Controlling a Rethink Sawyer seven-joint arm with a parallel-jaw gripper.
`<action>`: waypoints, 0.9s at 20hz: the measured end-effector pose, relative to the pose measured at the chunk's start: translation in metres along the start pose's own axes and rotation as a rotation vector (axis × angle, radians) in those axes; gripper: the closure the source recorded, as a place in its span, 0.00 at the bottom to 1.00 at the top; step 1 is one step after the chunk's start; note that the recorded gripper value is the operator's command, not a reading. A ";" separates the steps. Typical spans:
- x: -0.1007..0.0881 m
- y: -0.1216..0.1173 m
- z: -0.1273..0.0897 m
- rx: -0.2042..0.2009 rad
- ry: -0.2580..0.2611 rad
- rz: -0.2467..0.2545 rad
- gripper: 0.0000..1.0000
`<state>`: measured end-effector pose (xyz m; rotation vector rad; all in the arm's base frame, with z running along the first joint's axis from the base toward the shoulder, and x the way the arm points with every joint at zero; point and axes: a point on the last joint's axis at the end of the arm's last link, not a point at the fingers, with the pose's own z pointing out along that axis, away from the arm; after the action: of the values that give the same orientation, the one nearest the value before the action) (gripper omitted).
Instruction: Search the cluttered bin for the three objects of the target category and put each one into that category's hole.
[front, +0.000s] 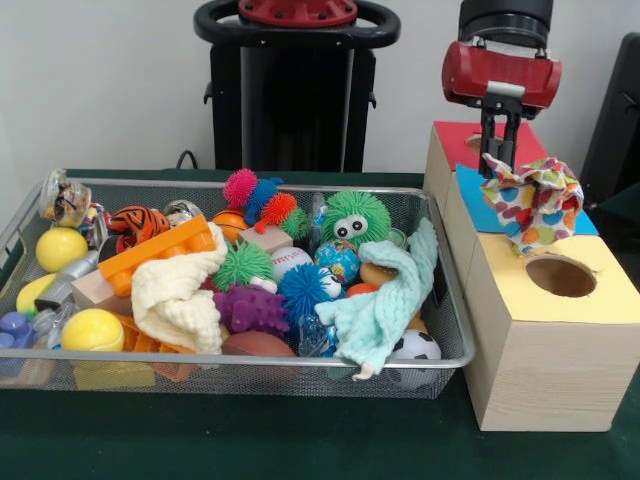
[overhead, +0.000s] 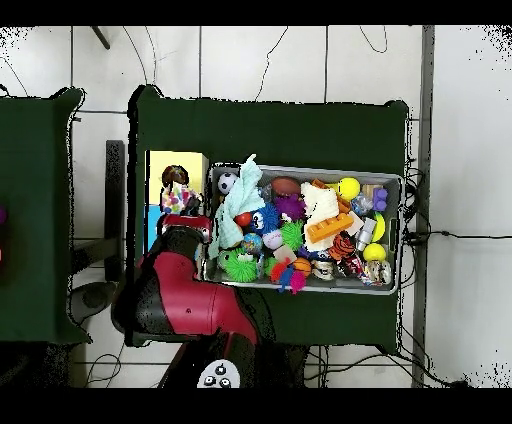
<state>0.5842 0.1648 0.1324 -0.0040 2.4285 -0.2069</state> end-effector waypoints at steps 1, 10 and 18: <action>-0.001 0.001 0.001 0.002 -0.001 0.001 1.00; -0.012 0.006 0.008 0.025 -0.024 0.007 1.00; -0.019 0.008 0.019 0.073 -0.038 0.028 1.00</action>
<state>0.6116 0.1709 0.1289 0.0579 2.3806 -0.2807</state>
